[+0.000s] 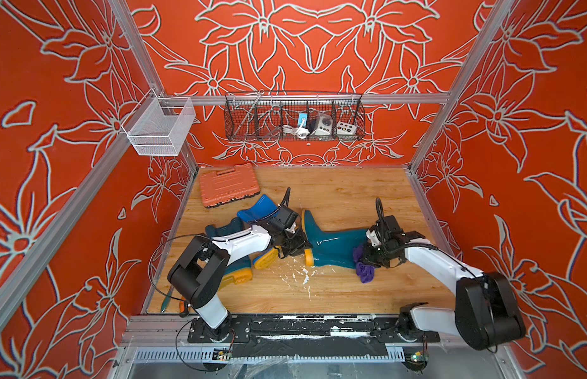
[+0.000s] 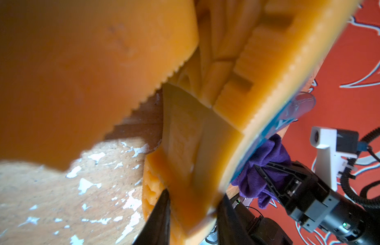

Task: Wipe the rubber boots with a cloth
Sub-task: Wipe the dirt off the rubber boot.

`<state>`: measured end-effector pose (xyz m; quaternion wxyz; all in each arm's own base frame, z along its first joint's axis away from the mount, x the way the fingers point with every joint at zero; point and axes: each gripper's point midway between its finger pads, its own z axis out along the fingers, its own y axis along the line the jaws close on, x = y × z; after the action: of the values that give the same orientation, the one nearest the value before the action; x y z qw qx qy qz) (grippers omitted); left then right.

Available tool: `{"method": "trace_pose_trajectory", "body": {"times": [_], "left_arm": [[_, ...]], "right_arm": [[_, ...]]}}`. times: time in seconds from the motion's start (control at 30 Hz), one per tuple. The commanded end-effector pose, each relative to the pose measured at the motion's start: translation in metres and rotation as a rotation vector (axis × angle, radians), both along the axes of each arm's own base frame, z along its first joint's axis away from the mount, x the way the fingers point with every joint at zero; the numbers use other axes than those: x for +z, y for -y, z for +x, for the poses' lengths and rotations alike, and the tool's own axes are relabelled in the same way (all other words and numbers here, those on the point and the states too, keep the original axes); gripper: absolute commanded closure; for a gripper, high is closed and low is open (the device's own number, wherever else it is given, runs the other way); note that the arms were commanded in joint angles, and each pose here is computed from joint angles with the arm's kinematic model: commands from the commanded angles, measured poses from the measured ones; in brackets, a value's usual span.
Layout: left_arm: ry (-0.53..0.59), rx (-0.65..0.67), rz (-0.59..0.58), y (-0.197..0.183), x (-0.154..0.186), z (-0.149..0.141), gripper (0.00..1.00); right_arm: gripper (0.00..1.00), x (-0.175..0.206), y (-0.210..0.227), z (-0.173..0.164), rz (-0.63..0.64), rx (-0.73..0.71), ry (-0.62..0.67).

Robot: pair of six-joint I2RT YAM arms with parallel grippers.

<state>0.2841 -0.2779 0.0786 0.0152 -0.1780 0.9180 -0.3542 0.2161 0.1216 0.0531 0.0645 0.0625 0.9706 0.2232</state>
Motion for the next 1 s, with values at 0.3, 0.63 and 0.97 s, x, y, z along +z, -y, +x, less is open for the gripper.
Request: {"method": "trace_pose_trajectory", "body": {"times": [0.3,0.63,0.97], "left_arm": [[-0.001,-0.080,-0.055,0.011,0.021,0.005,1.00],[-0.006,-0.195,-0.035,0.009,0.018,-0.009,1.00],[0.091,-0.438,0.086,-0.005,0.013,-0.021,1.00]], "right_arm": [[1.00,0.021,-0.172,-0.055,0.083,0.682,0.060],[1.00,-0.028,-0.051,-0.022,-0.059,0.212,-0.135],[1.00,0.095,-0.005,0.002,0.014,-0.003,0.208]]}}
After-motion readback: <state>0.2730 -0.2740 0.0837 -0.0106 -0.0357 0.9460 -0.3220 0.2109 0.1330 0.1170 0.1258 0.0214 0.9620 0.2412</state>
